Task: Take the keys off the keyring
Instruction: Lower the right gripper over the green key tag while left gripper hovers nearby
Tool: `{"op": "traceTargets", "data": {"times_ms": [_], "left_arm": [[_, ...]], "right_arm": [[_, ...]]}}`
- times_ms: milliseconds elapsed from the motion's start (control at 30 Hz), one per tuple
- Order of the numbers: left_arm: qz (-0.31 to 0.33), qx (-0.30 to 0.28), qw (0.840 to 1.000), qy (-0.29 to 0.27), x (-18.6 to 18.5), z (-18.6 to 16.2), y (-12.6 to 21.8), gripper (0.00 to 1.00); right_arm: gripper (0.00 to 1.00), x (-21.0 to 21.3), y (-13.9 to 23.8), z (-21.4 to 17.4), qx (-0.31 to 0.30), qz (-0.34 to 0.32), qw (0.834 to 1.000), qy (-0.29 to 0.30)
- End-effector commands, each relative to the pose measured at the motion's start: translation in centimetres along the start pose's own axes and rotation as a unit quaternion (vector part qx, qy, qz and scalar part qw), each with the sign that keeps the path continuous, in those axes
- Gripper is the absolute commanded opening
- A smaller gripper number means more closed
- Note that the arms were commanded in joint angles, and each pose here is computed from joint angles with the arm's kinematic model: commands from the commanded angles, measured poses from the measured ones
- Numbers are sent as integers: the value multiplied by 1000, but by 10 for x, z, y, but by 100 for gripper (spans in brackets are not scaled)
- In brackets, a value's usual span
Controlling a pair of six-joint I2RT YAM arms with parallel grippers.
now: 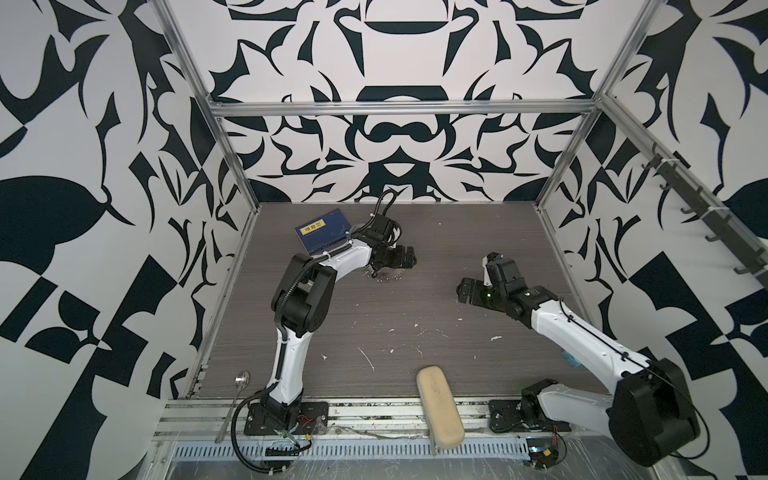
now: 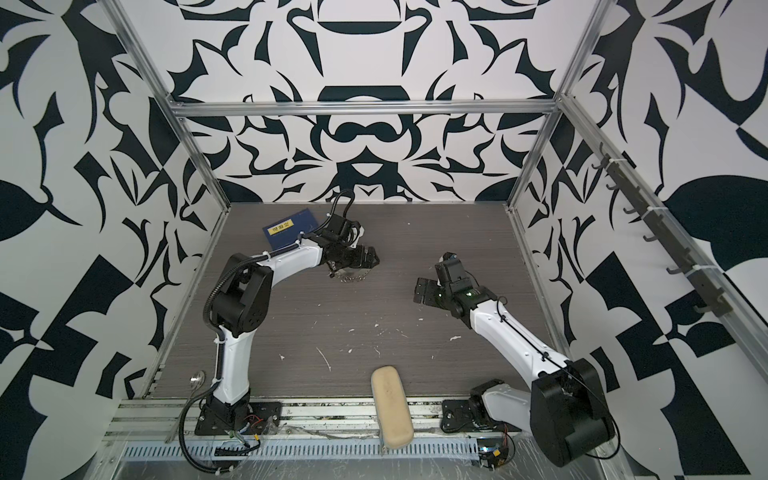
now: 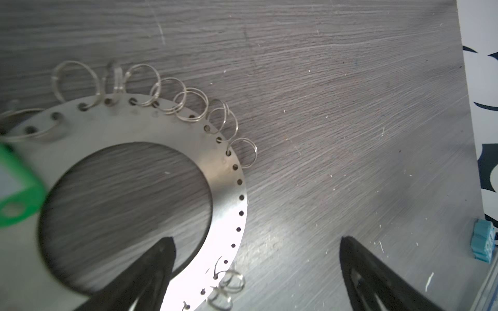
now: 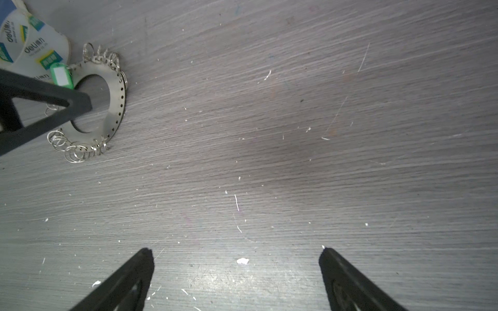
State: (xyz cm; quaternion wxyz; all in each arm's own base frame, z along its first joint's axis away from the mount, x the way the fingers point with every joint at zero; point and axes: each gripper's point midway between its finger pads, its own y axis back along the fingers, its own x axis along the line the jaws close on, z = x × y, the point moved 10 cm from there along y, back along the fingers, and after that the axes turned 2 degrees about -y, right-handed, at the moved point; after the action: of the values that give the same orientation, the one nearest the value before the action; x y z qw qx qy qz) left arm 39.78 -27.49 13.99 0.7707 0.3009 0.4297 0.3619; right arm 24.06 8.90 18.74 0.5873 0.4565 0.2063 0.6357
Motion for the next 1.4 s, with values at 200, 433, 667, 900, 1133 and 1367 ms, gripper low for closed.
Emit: {"op": "traceTargets", "data": {"times_ms": [200,433,667,900,1133,1367], "left_arm": [[-26,21,999,7,-1,-3,-29,98],[-34,55,998,-13,-26,-36,-31,98],[-51,72,996,-17,-67,-75,-20,98],[-33,22,999,-37,-86,-67,17,99],[7,-13,1000,-25,-62,-41,72,100],[39,-33,998,32,-7,-44,104,99]], "right_arm": [[100,5,12,4,-1,6,1000,17],[100,1,17,1,-9,-1,1000,21],[100,0,24,6,-29,-14,999,35],[100,3,40,12,-55,-9,998,38],[89,9,38,23,-45,-23,998,32],[74,59,8,45,-5,-37,996,77]]}}
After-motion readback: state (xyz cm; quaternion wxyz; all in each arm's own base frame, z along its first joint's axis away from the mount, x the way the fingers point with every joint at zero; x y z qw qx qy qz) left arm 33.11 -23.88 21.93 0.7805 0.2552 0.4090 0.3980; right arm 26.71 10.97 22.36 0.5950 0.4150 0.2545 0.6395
